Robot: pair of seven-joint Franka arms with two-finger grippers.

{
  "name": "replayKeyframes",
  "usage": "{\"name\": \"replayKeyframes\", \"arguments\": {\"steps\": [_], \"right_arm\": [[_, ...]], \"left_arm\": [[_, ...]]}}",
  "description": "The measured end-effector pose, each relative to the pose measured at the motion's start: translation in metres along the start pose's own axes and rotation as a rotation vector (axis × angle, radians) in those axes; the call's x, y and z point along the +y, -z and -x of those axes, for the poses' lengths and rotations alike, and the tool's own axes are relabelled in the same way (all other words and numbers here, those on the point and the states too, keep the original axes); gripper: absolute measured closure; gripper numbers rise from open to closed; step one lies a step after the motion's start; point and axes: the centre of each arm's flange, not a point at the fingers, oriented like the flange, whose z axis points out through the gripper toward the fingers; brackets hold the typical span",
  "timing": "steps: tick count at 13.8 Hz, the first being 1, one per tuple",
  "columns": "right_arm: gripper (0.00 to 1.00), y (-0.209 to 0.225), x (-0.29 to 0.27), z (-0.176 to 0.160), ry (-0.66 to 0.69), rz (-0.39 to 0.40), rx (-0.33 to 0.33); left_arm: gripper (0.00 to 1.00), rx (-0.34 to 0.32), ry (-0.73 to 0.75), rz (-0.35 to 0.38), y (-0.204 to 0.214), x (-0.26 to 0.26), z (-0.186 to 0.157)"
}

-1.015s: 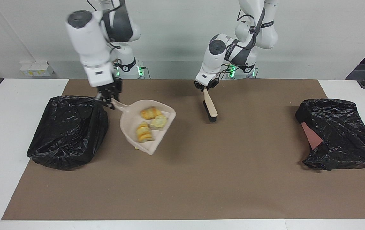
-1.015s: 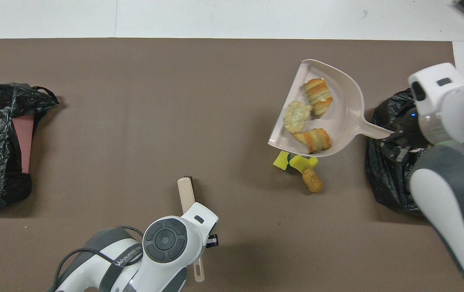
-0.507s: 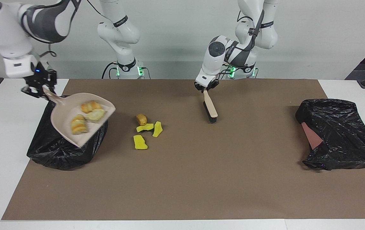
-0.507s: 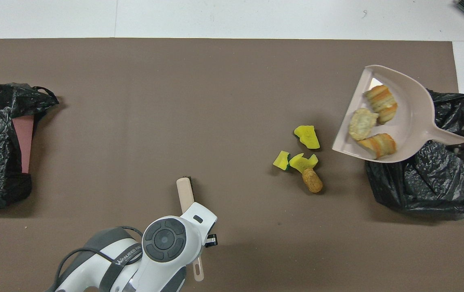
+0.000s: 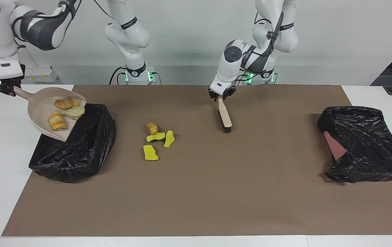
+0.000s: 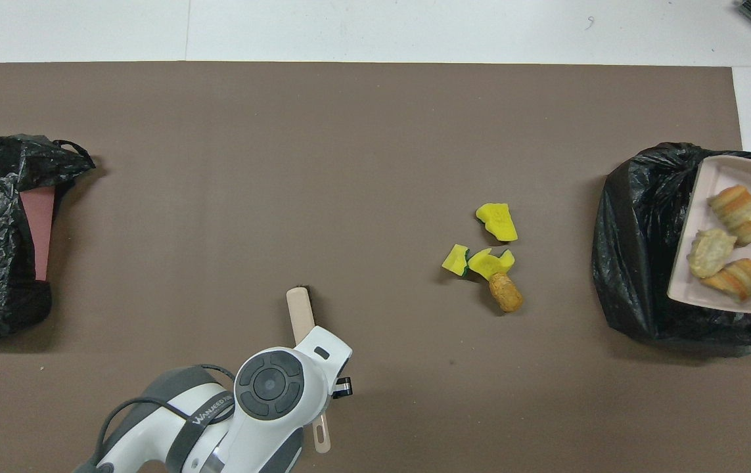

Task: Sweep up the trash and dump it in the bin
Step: 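Bring the empty dustpan back and set it on the table center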

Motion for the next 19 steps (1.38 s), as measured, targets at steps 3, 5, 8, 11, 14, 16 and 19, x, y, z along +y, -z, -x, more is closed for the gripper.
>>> {"name": "replayKeyframes", "arguments": {"steps": [3, 5, 8, 11, 14, 16, 19], "right_arm": [[0.69, 0.01, 0.012, -0.034, 0.115, 0.008, -0.116], [0.69, 0.012, 0.015, -0.044, 0.174, 0.0, -0.209], [0.69, 0.023, 0.019, -0.055, 0.23, -0.002, -0.319], [0.69, 0.049, 0.008, -0.041, 0.178, 0.016, -0.355], [0.69, 0.106, -0.017, -0.042, -0.009, 0.037, -0.355], [0.69, 0.144, -0.032, -0.081, -0.18, 0.07, -0.276], [0.69, 0.17, -0.043, -0.154, -0.479, 0.053, -0.057]], "left_arm": [[0.01, 0.042, 0.056, 0.043, 0.028, -0.015, -0.037], [0.0, 0.081, 0.064, 0.06, 0.049, -0.036, -0.068], [0.0, 0.107, 0.058, 0.089, 0.083, -0.075, -0.111], [0.0, 0.108, 0.026, 0.099, 0.121, -0.119, -0.146], [0.0, 0.125, -0.028, 0.11, 0.156, -0.156, -0.17], [0.0, 0.14, -0.063, 0.117, 0.187, -0.178, -0.181], [0.0, 0.149, -0.123, 0.095, 0.231, -0.207, -0.191]]}}
